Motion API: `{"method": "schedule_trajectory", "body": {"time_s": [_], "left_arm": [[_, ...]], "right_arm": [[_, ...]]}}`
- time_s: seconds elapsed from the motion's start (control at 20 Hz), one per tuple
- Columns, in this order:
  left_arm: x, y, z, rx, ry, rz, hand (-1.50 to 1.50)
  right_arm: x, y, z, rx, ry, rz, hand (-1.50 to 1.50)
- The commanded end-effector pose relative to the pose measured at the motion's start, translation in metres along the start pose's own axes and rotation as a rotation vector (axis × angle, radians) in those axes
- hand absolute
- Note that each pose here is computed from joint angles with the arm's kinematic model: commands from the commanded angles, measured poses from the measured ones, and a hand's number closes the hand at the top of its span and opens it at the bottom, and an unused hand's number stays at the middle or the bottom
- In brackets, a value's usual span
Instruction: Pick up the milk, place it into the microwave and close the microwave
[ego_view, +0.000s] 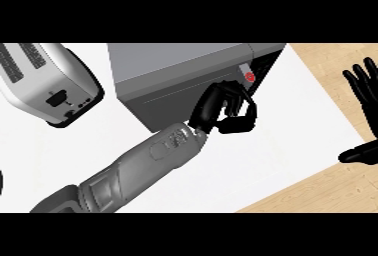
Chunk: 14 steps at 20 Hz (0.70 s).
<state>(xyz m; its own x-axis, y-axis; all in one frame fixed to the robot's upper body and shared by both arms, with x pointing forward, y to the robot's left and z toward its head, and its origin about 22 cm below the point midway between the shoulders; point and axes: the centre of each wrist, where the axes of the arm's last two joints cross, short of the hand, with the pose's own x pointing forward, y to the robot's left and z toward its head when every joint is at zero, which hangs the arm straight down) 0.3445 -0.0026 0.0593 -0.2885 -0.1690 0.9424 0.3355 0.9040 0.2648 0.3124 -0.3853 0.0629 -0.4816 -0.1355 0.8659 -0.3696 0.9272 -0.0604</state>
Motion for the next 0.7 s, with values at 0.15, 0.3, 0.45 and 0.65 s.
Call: {"method": "schedule_trajectory", "body": {"time_s": [0.15,0.3,0.45,0.65], "left_arm": [[0.025,-0.009,-0.019,0.004,-0.05,0.007,1.5],[0.027,-0.01,-0.019,0.014,-0.057,0.005,1.5],[0.025,-0.01,-0.019,0.028,-0.048,0.009,1.5],[0.024,-0.012,-0.017,0.033,-0.047,0.011,1.5]], "right_arm": [[0.004,0.009,-0.017,0.137,-0.043,-0.102,-1.5],[0.009,0.008,-0.022,0.183,-0.015,-0.103,-1.5],[0.021,0.01,-0.034,0.252,-0.023,-0.077,-1.5],[0.032,0.031,-0.057,0.45,-0.05,-0.1,1.5]]}}
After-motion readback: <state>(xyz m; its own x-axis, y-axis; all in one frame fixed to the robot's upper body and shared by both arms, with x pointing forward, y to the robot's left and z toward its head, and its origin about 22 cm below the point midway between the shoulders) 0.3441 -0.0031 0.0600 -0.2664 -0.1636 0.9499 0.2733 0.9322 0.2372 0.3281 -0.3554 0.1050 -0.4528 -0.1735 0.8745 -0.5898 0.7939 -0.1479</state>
